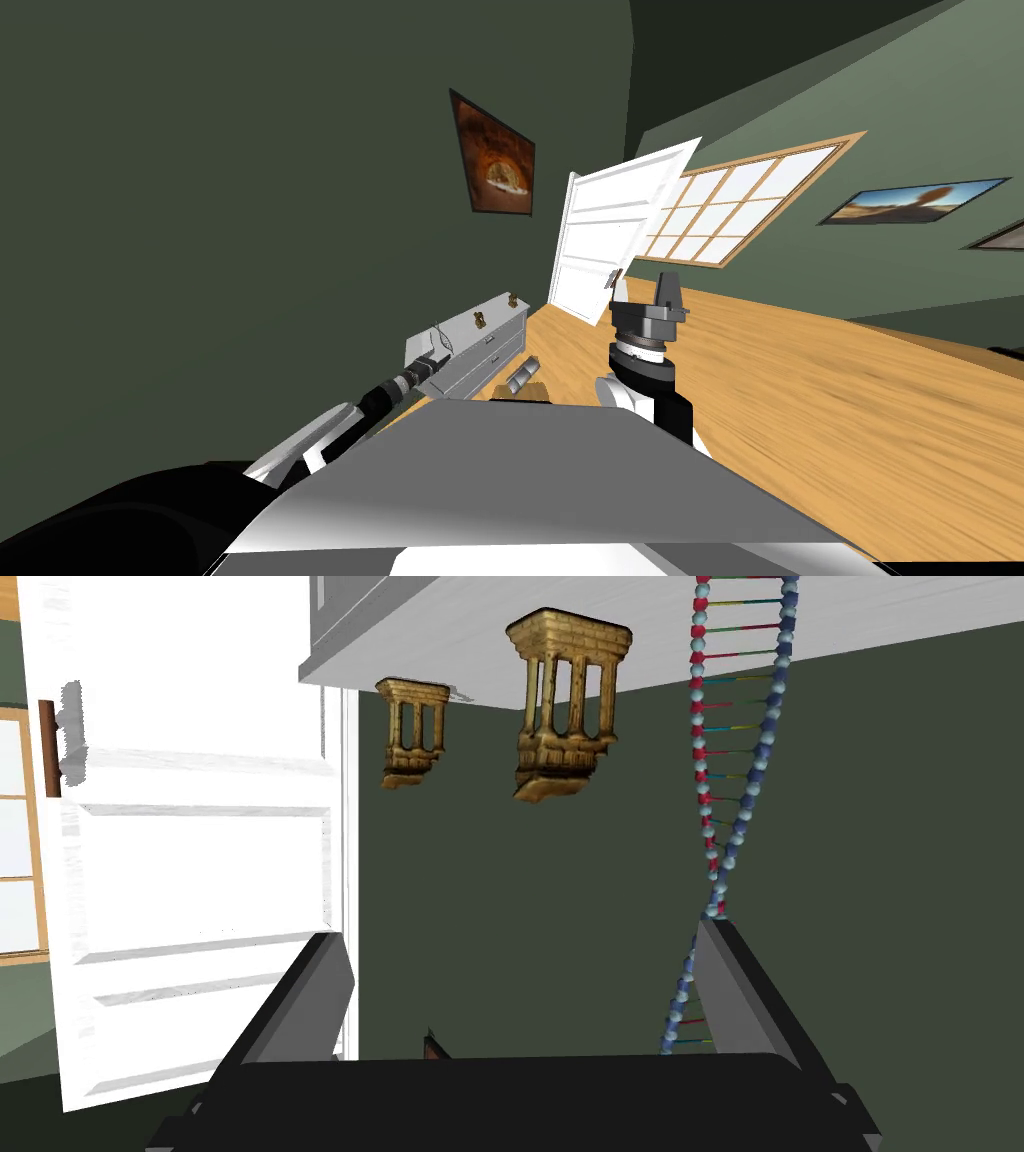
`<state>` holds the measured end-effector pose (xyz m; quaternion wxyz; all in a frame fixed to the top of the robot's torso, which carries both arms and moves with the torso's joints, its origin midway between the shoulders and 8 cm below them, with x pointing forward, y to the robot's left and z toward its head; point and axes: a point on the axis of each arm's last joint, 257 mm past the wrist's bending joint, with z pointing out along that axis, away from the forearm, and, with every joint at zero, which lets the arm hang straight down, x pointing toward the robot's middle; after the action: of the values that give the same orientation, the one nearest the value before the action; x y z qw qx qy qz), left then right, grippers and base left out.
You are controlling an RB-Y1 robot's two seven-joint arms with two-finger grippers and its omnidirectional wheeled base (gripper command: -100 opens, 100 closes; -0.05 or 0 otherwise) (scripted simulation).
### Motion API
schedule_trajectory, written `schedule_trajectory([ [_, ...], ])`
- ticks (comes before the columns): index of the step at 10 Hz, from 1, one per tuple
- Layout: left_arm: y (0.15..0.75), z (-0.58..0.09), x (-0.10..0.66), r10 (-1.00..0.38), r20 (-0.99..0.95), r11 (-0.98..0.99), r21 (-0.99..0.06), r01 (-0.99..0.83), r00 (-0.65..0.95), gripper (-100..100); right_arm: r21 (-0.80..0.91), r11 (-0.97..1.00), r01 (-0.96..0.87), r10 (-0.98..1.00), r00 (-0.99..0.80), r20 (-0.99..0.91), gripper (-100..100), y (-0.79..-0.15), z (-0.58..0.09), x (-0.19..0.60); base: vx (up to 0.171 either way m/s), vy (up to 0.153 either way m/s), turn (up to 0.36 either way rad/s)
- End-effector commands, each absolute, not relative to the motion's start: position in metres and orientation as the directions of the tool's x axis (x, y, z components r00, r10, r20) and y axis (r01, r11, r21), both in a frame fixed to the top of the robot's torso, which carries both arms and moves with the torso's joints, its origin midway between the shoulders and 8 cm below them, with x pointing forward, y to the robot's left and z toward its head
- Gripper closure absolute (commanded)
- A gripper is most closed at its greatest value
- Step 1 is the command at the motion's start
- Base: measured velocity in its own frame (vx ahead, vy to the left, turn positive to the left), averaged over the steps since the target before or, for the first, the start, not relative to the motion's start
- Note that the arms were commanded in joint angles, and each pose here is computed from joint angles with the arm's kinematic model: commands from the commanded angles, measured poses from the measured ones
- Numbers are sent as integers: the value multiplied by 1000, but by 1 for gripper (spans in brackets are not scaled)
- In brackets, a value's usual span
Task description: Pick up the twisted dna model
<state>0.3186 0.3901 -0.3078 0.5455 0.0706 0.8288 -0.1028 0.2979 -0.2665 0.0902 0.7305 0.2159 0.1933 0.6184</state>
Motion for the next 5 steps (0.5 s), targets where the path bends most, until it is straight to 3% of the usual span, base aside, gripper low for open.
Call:
schedule_trajectory([
  [1, 403, -313, 314, 51, -906, 971, -53, 233, -420, -100, 554, 142, -820, 987, 160, -15, 0, -267, 90, 298, 86, 10, -22],
  [5, 439, -326, 302, 175, -860, 967, 58, 249, -480, -100, 555, 142, -820, 987, 160, -15, 0, -267, 90, 298, 123, 3, -33],
])
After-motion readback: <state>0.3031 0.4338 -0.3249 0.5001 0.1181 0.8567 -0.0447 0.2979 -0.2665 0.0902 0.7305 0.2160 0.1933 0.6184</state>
